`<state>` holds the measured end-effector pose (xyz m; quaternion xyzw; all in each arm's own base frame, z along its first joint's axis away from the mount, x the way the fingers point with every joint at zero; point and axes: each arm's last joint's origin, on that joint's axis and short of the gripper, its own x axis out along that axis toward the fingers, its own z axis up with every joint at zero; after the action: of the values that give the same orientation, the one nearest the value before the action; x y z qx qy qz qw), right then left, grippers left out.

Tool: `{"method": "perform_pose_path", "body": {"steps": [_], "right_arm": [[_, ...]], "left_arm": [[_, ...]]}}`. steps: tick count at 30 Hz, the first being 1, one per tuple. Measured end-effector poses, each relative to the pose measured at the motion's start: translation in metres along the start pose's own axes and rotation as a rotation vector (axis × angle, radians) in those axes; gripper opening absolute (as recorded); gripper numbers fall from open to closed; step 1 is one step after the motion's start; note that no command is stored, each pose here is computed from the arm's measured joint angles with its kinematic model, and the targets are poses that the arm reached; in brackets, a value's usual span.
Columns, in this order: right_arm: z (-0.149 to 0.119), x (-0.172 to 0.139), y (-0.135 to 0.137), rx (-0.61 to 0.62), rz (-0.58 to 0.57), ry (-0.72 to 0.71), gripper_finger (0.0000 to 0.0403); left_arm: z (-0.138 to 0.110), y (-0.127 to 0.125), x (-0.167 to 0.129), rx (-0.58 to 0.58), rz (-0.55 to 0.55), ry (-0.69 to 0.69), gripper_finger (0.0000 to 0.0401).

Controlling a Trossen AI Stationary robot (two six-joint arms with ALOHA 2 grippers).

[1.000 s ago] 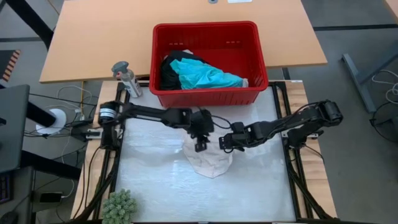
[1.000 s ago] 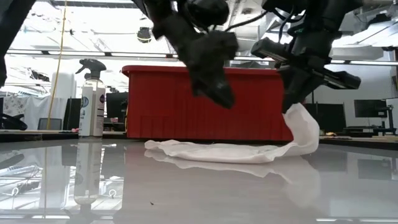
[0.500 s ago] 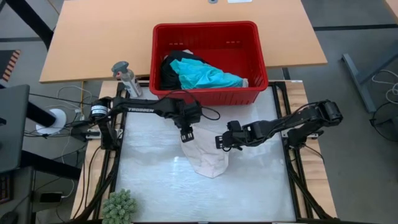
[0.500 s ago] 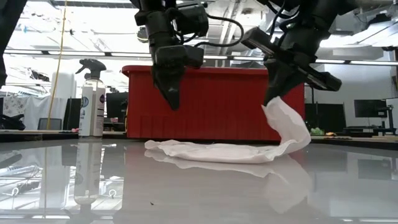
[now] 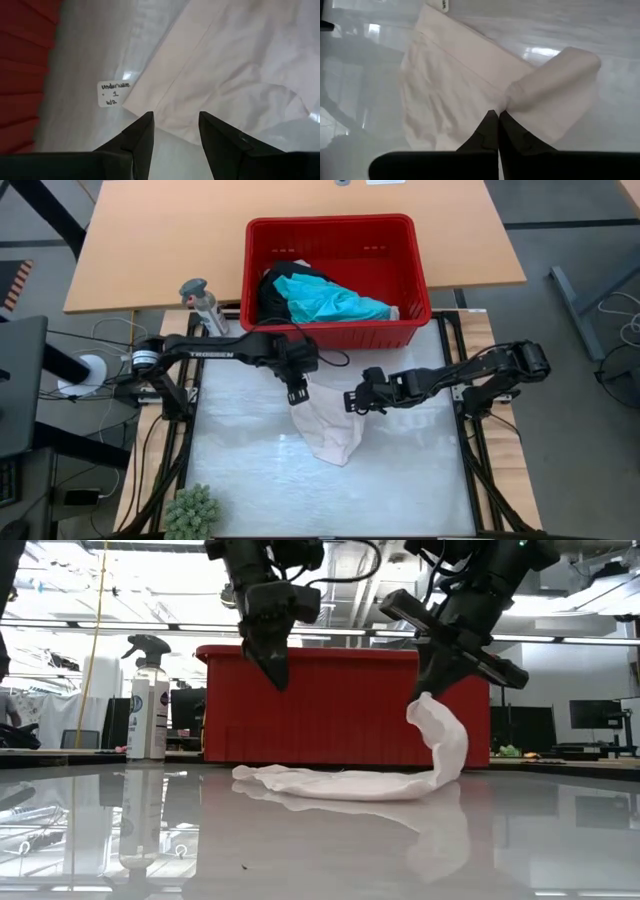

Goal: Fold Laundry from Bin
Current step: Fold the white underwear

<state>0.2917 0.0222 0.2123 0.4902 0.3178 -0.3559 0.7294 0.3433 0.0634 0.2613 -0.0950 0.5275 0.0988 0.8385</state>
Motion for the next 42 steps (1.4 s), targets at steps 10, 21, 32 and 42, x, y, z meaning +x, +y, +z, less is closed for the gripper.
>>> {"method": "perform_pose_path", "body": {"steps": [10,21,32,42], "right_arm": [[-0.006,0.006,0.002,-0.019,0.008,0.014,0.0027],[-0.014,0.051,0.005,-0.07,0.011,0.056,0.0029],[-0.01,0.051,0.006,-0.073,0.029,0.046,0.0107],[-0.004,0.033,0.013,-0.069,0.097,0.012,0.0194]], "left_arm": [[0.0,0.0,-0.003,-0.009,0.0,-0.01,0.0144],[0.0,0.0,-0.003,-0.017,-0.001,-0.012,0.0144],[0.0,-0.001,-0.003,-0.037,-0.007,-0.011,0.0144],[-0.002,-0.005,-0.008,-0.031,-0.015,-0.027,0.0144]]}}
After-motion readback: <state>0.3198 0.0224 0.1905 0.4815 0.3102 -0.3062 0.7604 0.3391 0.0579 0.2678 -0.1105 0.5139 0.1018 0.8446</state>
